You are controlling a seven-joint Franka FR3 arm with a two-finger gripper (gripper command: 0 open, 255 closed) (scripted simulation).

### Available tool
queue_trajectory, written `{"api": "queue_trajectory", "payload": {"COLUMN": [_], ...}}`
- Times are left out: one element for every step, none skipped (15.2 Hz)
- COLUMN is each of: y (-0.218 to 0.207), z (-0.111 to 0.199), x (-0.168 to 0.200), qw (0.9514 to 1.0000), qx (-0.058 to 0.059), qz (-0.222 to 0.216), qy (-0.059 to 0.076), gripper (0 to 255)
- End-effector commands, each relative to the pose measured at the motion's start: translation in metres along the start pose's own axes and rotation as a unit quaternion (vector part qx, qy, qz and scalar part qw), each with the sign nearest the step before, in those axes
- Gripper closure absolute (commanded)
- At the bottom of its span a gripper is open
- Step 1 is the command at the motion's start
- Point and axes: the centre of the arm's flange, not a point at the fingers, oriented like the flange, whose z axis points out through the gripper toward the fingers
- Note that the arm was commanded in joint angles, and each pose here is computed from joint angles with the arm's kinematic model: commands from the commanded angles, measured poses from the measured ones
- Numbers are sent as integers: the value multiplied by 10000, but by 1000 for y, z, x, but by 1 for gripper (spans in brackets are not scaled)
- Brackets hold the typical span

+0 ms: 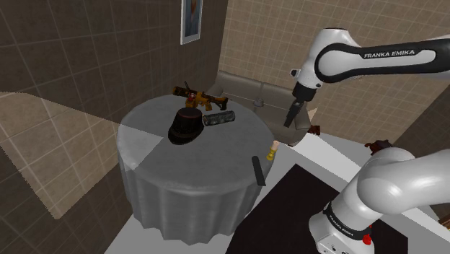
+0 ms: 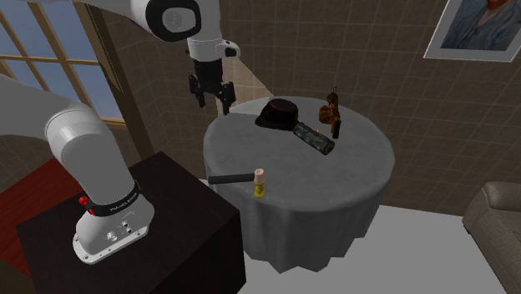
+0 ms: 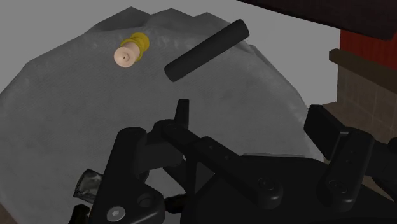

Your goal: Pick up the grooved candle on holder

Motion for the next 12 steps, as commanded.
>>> {"api": "queue_trajectory", "payload": {"y": [15, 23, 31, 38, 46, 54, 61, 69, 77, 85, 92, 100], "z": [22, 33, 43, 54, 64, 75, 85, 96, 106, 116, 127, 137], "x": [-1, -1, 0, 0, 1, 1, 1, 2, 2, 3, 3, 3], "qw": [10000, 10000, 10000, 10000, 9999, 9999, 9999, 9999, 9998, 9998, 9998, 9997], "qx": [-29, -41, -52, -64, -76, -88, -100, -112, -124, -136, -148, -160], "qz": [-28, -39, -50, -62, -73, -84, -95, -107, -118, -129, -141, -152], "qy": [0, -3, -7, -10, -14, -17, -21, -24, -28, -32, -35, -39], "gripper": [0, 0, 0, 0, 0, 0, 0, 0, 0, 0, 0, 0]}}
